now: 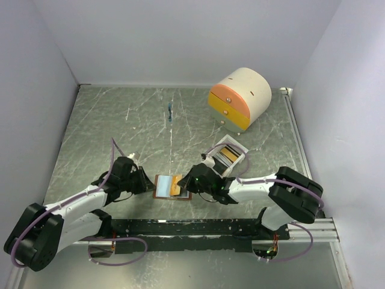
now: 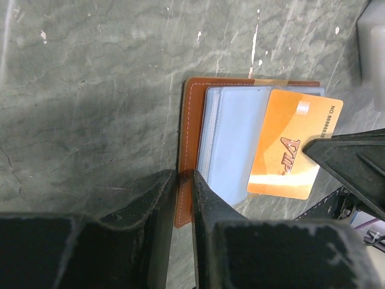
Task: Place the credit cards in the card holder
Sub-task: Insert the credit card into the card holder.
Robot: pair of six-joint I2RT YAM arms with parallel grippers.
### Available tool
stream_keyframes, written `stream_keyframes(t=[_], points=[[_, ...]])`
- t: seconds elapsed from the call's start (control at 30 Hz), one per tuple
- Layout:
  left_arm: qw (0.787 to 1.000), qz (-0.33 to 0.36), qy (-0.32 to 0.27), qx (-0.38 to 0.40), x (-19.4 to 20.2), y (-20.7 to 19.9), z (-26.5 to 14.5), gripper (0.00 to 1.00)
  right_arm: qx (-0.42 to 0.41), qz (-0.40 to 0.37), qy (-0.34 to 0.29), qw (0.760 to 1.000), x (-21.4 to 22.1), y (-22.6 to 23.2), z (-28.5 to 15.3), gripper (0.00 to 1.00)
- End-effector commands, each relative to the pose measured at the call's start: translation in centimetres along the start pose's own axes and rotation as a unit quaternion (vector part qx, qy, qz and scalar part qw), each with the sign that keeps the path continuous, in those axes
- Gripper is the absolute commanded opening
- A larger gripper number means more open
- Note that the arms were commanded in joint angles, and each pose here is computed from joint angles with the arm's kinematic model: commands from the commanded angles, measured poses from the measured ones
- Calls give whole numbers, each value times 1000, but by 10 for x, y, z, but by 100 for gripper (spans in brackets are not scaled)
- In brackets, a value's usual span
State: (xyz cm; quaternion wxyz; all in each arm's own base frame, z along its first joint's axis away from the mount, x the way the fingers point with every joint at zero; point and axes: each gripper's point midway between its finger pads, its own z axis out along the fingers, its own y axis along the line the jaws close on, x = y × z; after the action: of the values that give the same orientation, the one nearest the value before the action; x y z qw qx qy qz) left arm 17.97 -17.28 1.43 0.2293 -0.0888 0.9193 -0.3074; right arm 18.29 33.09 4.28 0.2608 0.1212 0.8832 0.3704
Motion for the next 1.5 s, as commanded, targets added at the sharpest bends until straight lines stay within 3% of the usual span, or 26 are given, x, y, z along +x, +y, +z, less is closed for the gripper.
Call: stream_keyframes(t=[0.0, 0.37, 1.47], points=[[999, 0, 26, -19, 16, 15, 2, 28, -23, -31, -8, 999, -1, 2, -5, 1], [1000, -1, 19, -14, 13, 12, 1, 29, -37, -43, -50, 997, -20, 10, -17, 0], [1000, -4, 29, -3, 18, 12, 3, 26, -11, -15, -51, 999, -11, -16, 0, 0]])
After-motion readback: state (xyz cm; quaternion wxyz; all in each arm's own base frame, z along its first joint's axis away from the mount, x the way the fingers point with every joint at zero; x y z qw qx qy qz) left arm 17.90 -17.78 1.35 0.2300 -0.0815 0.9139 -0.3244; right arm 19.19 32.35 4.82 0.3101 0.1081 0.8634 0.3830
